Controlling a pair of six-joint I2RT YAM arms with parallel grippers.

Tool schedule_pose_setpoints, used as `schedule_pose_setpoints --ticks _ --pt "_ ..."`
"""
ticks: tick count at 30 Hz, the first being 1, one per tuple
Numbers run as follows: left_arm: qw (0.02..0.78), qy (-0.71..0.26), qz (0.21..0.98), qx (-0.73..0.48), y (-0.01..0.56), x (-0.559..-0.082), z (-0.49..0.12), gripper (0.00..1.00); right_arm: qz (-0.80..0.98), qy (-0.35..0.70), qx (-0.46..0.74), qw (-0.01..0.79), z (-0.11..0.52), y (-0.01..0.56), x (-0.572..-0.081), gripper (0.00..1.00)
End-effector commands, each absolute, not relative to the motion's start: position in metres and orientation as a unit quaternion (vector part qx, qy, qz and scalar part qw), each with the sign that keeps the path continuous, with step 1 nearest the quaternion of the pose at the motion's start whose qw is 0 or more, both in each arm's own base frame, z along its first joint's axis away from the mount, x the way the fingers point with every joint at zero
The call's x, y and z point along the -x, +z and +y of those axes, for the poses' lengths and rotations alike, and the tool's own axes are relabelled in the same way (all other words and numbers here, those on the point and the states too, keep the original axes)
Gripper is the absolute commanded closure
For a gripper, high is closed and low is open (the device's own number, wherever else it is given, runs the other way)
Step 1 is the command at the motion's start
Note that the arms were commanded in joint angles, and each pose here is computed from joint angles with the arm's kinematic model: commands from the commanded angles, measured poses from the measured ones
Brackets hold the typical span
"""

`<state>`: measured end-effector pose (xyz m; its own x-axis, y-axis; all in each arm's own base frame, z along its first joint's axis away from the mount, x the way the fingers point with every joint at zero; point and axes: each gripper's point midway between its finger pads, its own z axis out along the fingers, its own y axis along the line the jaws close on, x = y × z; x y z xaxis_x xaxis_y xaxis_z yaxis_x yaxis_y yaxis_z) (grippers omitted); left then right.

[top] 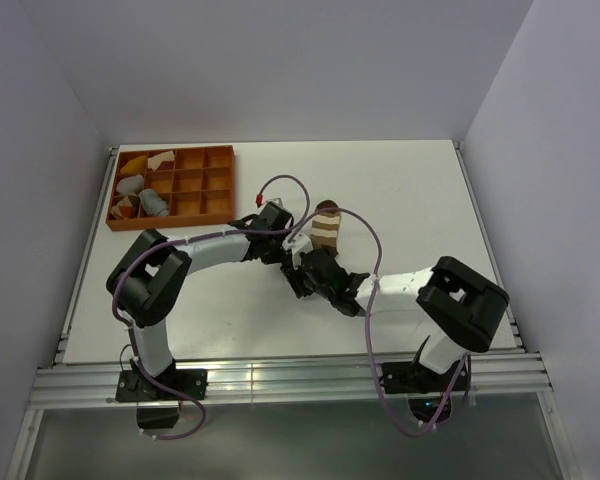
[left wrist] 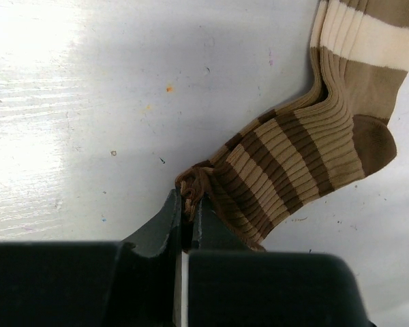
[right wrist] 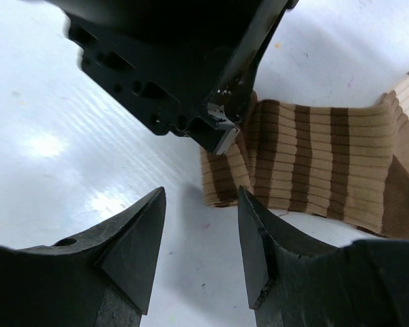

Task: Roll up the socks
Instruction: Roll the sock at the center of the board.

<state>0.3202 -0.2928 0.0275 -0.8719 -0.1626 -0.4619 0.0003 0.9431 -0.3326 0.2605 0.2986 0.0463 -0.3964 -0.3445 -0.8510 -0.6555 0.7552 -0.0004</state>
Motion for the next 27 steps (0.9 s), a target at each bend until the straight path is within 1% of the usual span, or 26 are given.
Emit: schedule_pose_setpoints --ticks 1,5,8,11,12,13,14,15,17,18,20,21,24,27 --pt "0.226 -0.146 0.963 0.02 0.016 -0.309 -0.292 1.0 0.802 0.135 0.308 0.493 0.308 0.057 -0.279 0.46" --pt "0.224 -0.149 0.963 0.02 0.015 -0.309 -0.293 1.0 0.803 0.121 0.31 0.494 0.312 0.049 -0.281 0.46" --pt "0.221 -0.151 0.963 0.021 0.014 -0.308 -0.294 1.0 0.806 0.11 0.314 0.49 0.316 0.043 -0.28 0.48" --pt "0.22 -0.155 0.963 0.023 0.014 -0.308 -0.295 1.0 0.809 0.099 0.319 0.484 0.317 0.036 -0.278 0.55" --pt "0.22 -0.157 0.963 0.023 0.014 -0.307 -0.296 1.0 0.812 0.094 0.323 0.478 0.316 0.03 -0.277 0.63" --pt "0.218 -0.159 0.963 0.023 0.014 -0.306 -0.296 1.0 0.815 0.091 0.322 0.472 0.316 0.027 -0.277 0.67" --pt "0.22 -0.159 0.962 0.025 0.014 -0.308 -0.296 1.0 0.818 0.09 0.323 0.468 0.315 0.025 -0.276 0.69" --pt "0.219 -0.16 0.962 0.026 0.014 -0.307 -0.296 1.0 0.821 0.093 0.319 0.464 0.315 0.024 -0.274 0.7" --pt "0.219 -0.159 0.962 0.026 0.014 -0.308 -0.296 1.0 0.822 0.1 0.313 0.465 0.314 0.026 -0.271 0.67" --pt "0.218 -0.158 0.963 0.024 0.013 -0.308 -0.296 1.0 0.818 0.112 0.303 0.476 0.314 0.037 -0.27 0.59" --pt "0.218 -0.157 0.963 0.024 0.013 -0.308 -0.297 0.99 0.813 0.126 0.296 0.486 0.312 0.045 -0.267 0.51" --pt "0.217 -0.159 0.963 0.023 0.013 -0.308 -0.297 1.0 0.806 0.137 0.29 0.498 0.312 0.059 -0.268 0.45" --pt "0.216 -0.158 0.963 0.023 0.012 -0.307 -0.297 1.0 0.793 0.163 0.285 0.513 0.313 0.078 -0.267 0.38" --pt "0.215 -0.158 0.964 0.022 0.012 -0.306 -0.296 1.0 0.783 0.182 0.28 0.525 0.314 0.092 -0.273 0.37"
